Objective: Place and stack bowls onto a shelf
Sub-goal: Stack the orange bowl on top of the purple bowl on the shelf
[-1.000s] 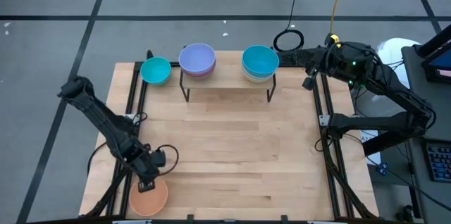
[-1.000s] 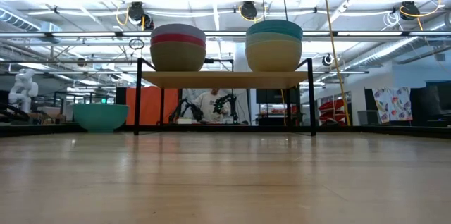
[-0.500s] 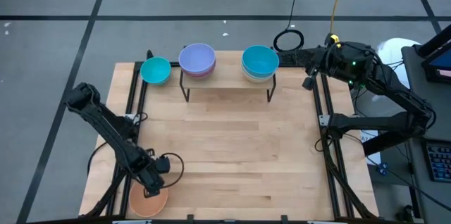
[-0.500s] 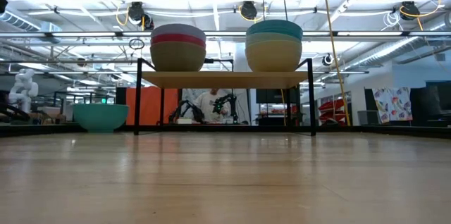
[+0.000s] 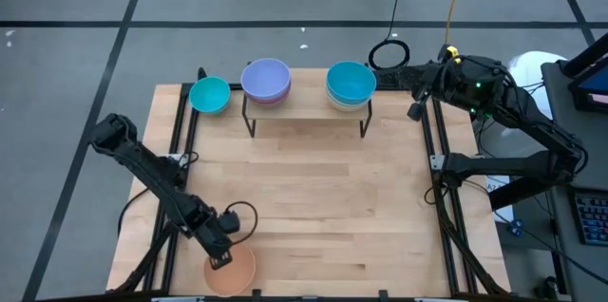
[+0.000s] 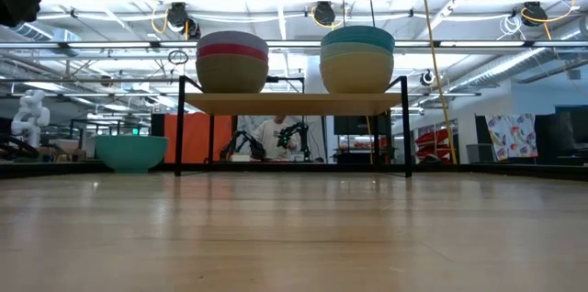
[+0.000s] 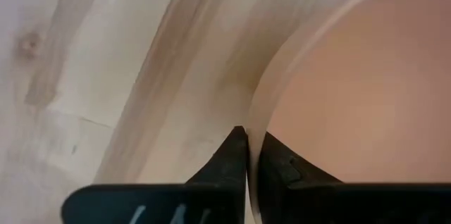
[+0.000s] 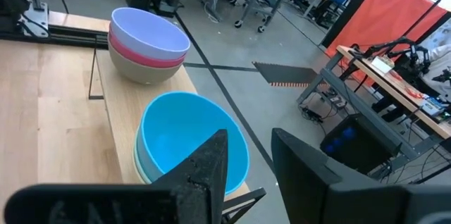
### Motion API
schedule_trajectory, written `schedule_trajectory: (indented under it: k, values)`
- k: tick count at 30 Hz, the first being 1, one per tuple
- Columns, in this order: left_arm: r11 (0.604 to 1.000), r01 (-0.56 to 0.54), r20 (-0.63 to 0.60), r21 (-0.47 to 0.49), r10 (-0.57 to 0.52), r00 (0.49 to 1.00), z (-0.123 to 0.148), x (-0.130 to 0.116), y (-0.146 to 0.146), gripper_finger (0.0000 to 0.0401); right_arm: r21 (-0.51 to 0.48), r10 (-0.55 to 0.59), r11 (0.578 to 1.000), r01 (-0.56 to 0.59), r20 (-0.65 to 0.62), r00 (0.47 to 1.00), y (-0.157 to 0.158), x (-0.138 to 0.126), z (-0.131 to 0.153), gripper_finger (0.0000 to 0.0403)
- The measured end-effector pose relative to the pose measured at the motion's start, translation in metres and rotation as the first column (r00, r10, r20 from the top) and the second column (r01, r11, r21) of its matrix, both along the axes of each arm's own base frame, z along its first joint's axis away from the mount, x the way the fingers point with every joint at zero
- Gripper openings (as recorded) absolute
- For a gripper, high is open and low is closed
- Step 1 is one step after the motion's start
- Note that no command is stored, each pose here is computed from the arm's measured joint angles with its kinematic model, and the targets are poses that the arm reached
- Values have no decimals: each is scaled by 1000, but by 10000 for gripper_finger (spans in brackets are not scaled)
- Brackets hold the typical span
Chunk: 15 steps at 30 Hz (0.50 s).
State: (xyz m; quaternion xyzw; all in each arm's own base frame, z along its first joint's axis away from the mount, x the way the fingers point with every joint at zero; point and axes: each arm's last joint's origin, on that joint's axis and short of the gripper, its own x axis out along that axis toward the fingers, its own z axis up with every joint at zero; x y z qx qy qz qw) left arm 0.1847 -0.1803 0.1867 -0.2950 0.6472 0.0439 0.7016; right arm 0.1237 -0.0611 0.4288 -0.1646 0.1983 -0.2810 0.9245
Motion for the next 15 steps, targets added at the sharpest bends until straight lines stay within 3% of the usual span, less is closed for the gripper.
schedule_trajectory:
  k: [9, 15]
  values:
    - [991, -131, -9, 8, 131, 991, 0, 10, 12, 8, 0, 6, 1000, -6, 5, 1000, 0, 0, 0, 102]
    - [983, -183, 15, 13, 183, 983, 8, 30, 31, 8, 19, 79, 997, -79, 14, 997, 2, 1, 0, 102]
